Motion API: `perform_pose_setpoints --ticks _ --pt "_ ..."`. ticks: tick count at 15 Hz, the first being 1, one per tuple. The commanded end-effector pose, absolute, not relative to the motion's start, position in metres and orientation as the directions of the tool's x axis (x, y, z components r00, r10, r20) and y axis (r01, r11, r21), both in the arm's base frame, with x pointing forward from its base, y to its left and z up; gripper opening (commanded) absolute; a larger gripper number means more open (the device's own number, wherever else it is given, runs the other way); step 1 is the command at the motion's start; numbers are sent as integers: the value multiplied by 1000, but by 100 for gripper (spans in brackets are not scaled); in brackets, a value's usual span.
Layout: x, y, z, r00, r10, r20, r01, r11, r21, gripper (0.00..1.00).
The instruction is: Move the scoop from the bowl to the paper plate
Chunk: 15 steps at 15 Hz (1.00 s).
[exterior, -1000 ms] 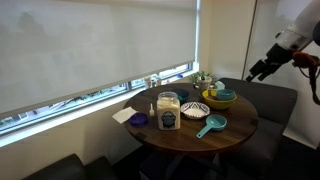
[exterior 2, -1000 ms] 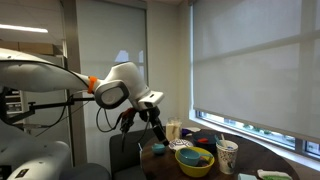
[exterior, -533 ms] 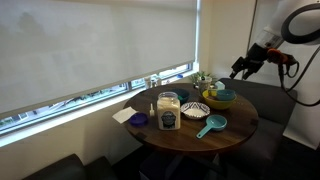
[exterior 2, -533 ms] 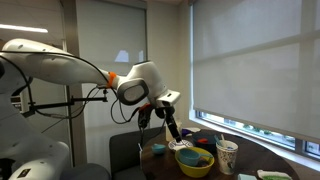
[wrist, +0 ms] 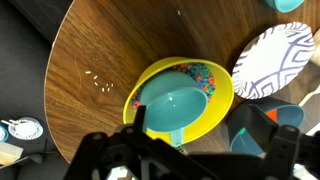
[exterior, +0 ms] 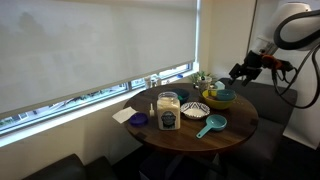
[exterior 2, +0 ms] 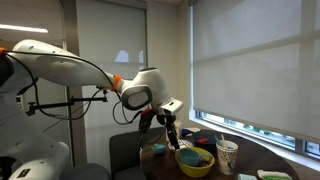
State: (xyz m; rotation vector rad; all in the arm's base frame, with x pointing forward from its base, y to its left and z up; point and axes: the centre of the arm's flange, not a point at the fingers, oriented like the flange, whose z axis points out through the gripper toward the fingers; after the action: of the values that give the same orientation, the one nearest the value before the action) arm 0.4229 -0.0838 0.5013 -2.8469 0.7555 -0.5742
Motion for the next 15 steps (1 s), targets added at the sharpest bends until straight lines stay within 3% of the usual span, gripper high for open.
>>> perform_pose_setpoints --ticks 1,7,11,14,15 --pt "444 -79 487 740 -618 266 -554 -784 -280 69" --pt "454 -83 472 660 -718 222 -667 -696 -267 57" --pt "457 -90 462 602 -775 193 -733 -632 -251 66" --pt "459 -93 453 553 -814 177 -776 -580 -247 64" --pt "460 -94 452 538 -826 169 -787 -564 -251 59"
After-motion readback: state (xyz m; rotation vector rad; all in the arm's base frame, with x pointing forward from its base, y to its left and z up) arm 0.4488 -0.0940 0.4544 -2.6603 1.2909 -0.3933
